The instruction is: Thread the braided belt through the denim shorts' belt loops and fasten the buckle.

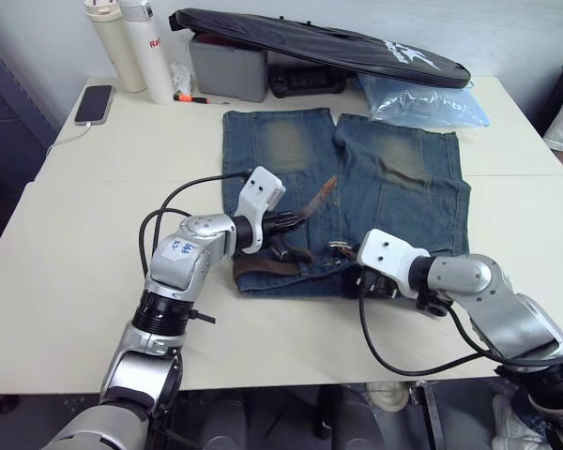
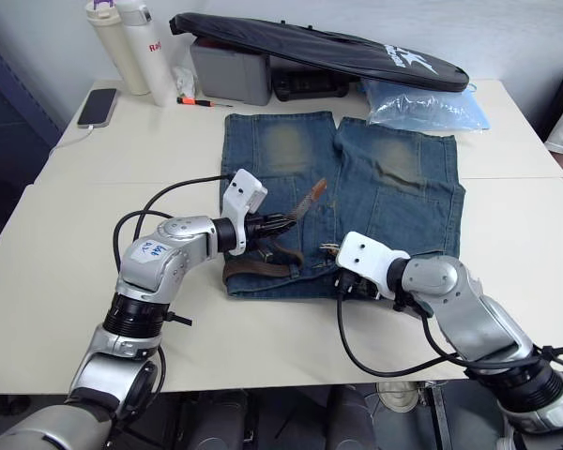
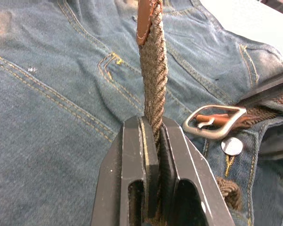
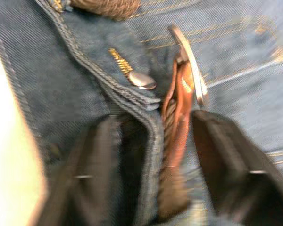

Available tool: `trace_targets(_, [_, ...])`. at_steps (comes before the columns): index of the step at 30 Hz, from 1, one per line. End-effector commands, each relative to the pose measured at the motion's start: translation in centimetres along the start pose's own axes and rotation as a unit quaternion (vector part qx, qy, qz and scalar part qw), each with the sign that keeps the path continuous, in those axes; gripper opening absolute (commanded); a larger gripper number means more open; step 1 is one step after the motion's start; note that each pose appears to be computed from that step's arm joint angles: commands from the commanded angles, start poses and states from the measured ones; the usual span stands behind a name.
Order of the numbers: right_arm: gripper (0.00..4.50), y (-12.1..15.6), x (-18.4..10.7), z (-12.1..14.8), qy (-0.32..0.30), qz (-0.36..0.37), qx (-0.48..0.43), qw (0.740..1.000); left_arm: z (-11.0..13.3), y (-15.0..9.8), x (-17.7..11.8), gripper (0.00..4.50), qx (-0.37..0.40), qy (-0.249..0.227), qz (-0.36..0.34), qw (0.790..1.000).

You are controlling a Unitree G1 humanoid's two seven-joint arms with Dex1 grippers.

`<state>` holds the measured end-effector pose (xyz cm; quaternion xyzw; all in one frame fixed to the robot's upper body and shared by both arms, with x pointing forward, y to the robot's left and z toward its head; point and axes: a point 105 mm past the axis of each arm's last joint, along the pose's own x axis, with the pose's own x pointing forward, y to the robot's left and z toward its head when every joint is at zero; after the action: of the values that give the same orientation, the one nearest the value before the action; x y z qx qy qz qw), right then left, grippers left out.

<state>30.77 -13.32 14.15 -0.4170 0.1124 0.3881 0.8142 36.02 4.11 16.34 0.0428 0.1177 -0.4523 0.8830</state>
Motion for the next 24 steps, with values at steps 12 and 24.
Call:
trace_targets(12, [3.70, -1.5, -0.2, -0.1, 0.010, -0.042, 0.048, 0.998, 0.7, -1.6, -0.8, 0.00, 0.059, 0.017, -0.042, 0.997])
trace_targets(24, [3.47, -1.0, -0.7, -1.3, 0.044, -0.050, 0.151, 0.986, 1.2, -2.5, -1.5, 0.00, 0.076, 0.027, -0.053, 0.995])
